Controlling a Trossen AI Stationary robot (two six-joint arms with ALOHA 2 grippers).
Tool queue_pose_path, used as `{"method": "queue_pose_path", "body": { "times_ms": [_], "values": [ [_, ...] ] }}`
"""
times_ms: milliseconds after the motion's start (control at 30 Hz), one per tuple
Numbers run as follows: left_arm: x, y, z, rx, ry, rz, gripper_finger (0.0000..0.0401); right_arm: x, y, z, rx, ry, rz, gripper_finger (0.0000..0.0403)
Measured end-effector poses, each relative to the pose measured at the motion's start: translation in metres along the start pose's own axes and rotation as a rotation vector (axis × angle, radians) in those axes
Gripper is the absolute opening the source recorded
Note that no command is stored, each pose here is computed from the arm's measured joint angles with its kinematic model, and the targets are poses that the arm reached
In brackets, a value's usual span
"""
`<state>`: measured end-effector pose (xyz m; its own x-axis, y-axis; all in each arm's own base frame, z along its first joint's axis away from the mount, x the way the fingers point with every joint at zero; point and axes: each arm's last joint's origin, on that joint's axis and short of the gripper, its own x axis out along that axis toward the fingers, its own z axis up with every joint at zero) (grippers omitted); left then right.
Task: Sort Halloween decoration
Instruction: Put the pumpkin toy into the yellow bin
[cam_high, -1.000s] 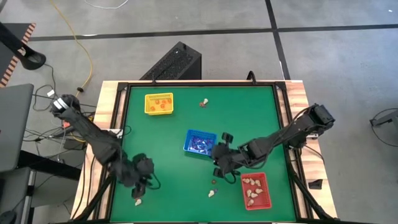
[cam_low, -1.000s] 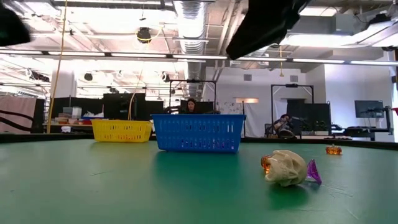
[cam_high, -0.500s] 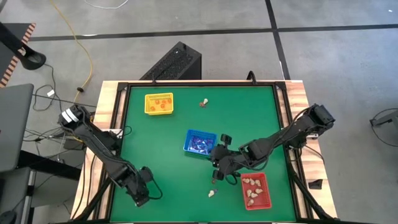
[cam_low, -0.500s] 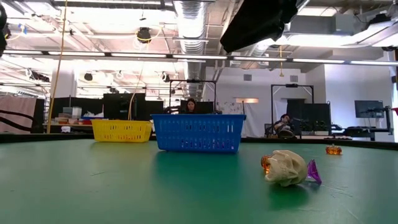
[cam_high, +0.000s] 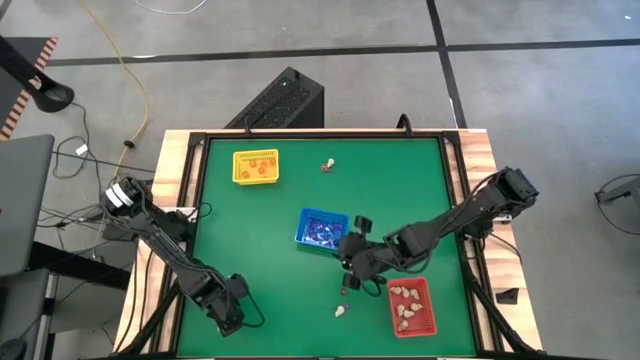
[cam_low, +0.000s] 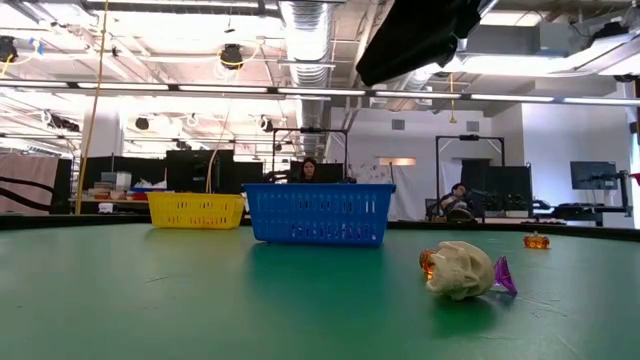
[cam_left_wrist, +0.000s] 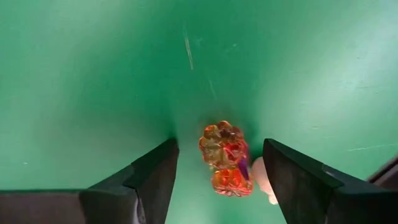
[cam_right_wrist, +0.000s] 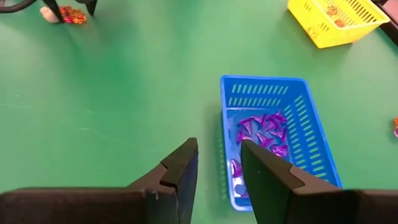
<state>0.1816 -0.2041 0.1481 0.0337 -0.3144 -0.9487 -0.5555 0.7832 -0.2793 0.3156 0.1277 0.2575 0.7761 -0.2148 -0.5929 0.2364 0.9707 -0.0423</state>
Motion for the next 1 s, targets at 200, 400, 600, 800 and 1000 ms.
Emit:
{"method": "queue_pose_path", "body": {
  "times_ms": [200, 400, 600, 800, 1000],
  "values": [
    [0.0014, 0.0003, 0.0006, 0.024, -0.008, 0.012, 0.0229, 0.0001, -0.0002, 0.0001, 0.000, 0.000, -0.001, 0.0152],
    [0.0012, 0.0012, 0.0009, 0.045, -0.028, 0.019, 0.0195, 0.0001, -0.0001, 0.0001, 0.000, 0.000, 0.000, 0.0152],
    [0.0014, 0.0020, 0.0019, 0.049, -0.043, 0.026, 0.0158, 0.0001, -0.0001, 0.0001, 0.001, -0.001, 0.000, 0.0152],
    [0.0014, 0.0020, 0.0025, 0.057, -0.065, 0.029, 0.0149, 0.0001, -0.0001, 0.0001, 0.001, 0.000, 0.000, 0.0152],
    [0.0014, 0.0020, 0.0037, 0.076, -0.097, 0.034, 0.0149, 0.0001, -0.0001, 0.0001, 0.001, 0.000, 0.000, 0.0152]
  ]
}}
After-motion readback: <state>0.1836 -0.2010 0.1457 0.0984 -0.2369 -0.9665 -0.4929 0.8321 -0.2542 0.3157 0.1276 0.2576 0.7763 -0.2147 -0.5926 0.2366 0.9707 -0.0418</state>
